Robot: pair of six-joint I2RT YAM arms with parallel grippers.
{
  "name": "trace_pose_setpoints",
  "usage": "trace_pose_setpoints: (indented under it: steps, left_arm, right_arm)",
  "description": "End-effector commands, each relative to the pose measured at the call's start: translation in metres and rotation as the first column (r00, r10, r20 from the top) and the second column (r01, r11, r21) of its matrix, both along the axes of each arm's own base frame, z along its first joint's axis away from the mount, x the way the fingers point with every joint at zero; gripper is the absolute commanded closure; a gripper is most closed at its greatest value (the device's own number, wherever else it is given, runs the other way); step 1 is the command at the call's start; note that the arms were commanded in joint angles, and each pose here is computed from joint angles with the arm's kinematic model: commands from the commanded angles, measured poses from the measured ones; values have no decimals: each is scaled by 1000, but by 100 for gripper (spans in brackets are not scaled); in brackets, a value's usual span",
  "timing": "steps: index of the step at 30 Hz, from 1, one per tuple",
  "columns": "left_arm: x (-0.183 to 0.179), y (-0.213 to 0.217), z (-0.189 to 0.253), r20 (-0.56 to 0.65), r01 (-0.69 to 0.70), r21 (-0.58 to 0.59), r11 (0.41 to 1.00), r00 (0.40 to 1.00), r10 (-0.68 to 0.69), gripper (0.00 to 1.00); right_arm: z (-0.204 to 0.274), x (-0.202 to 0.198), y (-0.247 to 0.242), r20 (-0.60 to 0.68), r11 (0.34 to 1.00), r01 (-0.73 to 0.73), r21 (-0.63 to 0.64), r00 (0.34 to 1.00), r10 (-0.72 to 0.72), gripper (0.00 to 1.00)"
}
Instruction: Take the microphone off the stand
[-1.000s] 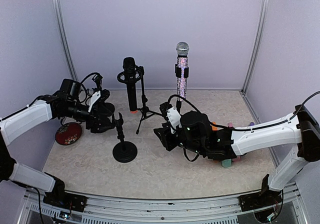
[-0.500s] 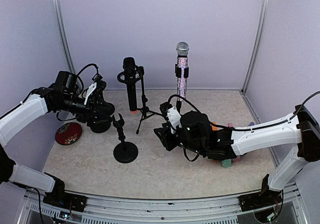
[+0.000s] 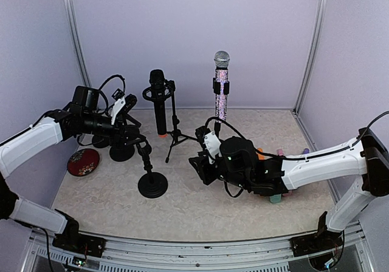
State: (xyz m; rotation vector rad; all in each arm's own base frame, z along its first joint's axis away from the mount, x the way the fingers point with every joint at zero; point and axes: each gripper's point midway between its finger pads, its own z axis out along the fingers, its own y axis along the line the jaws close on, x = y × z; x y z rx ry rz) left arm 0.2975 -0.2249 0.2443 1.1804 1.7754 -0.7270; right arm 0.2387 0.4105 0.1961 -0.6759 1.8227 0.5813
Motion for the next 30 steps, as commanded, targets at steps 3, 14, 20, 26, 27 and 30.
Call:
trace_pose_setpoints:
  steps: [3,14,20,26,27,30]
  left_arm:
    - [2,13,-53,-62,-60,145,988,996,69,26]
    - [-2,30,-28,-73,-89,55,995,993,93,6]
    - [-22,45,-29,-110,-41,20,999,993,43,3]
    - [-33,35,-54,-166,-15,1,1000,986,15,13]
    - [-33,33,-58,-172,-17,2,1000,985,17,14]
    - [-33,18,-72,-185,-1,4,1000,983,2,19]
  right_arm:
    - [13,-3,-5,12,1000,10,28,1000,-10,64]
    - [19,-3,-12,26,999,29,26,999,-30,65]
    - [21,-1,-13,37,999,35,21,999,-36,64]
    - [23,0,-10,37,999,33,19,999,-34,65]
    - [23,1,-10,37,999,35,17,999,-35,65]
    - [25,1,-11,37,999,41,15,998,-42,65]
